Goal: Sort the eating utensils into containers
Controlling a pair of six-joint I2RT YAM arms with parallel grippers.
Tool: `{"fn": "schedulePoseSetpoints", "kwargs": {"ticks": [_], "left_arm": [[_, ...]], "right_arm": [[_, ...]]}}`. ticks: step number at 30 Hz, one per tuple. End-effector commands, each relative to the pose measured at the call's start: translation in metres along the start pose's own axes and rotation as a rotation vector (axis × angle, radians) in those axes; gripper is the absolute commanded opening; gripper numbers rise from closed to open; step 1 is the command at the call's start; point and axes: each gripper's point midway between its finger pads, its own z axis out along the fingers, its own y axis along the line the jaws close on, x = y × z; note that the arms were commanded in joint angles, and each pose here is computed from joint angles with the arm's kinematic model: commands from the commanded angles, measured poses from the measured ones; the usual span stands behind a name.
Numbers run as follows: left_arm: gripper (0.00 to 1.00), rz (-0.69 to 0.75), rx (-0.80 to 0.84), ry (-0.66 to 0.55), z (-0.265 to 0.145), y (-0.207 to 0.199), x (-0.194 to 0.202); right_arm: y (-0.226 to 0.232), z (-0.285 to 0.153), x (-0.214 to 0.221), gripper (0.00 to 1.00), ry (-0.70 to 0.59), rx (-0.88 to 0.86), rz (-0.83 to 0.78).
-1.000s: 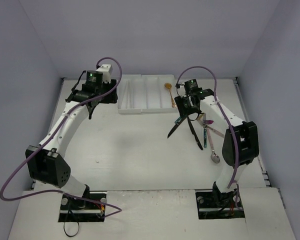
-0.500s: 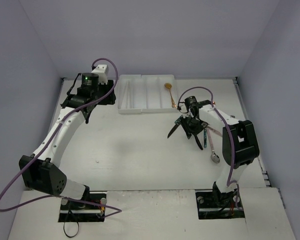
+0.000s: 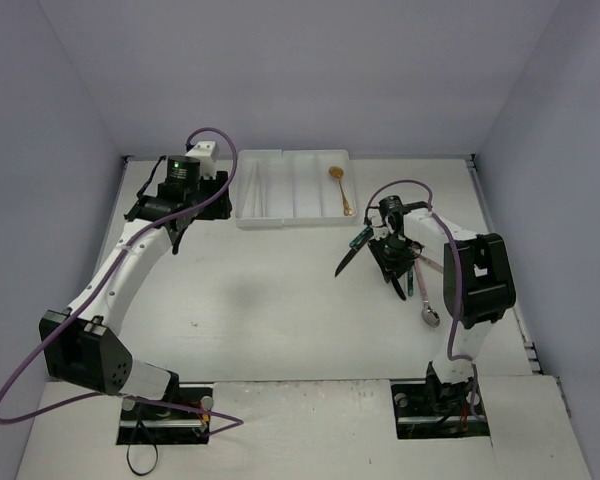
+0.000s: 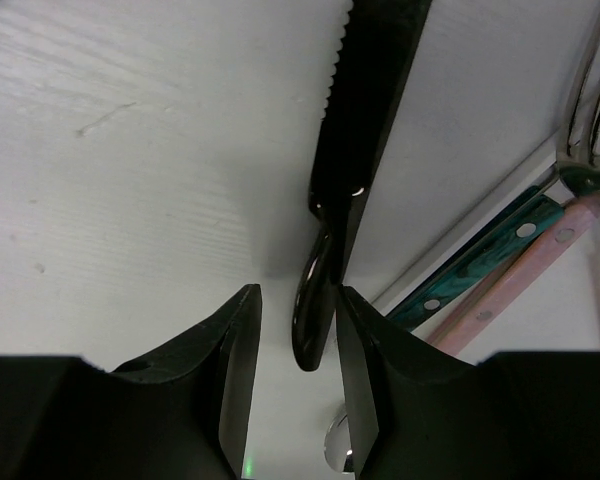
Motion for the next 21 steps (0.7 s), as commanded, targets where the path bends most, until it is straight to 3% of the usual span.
{"fn": "schedulePoseSetpoints", "kwargs": {"ticks": [1, 21], "left_arm": [[0.48, -0.017, 0.022, -0.114, -0.016, -0.004, -0.029], [0.48, -0.027, 0.013, -0.084, -0.006, -0.002, -0.021]], "right_arm": [[-0.012, -0.004, -0.006, 0.33, 0.011, 0.006, -0.009], [0.0, 0.041, 0.001, 0.19, 0.182, -0.103, -0.004]]}}
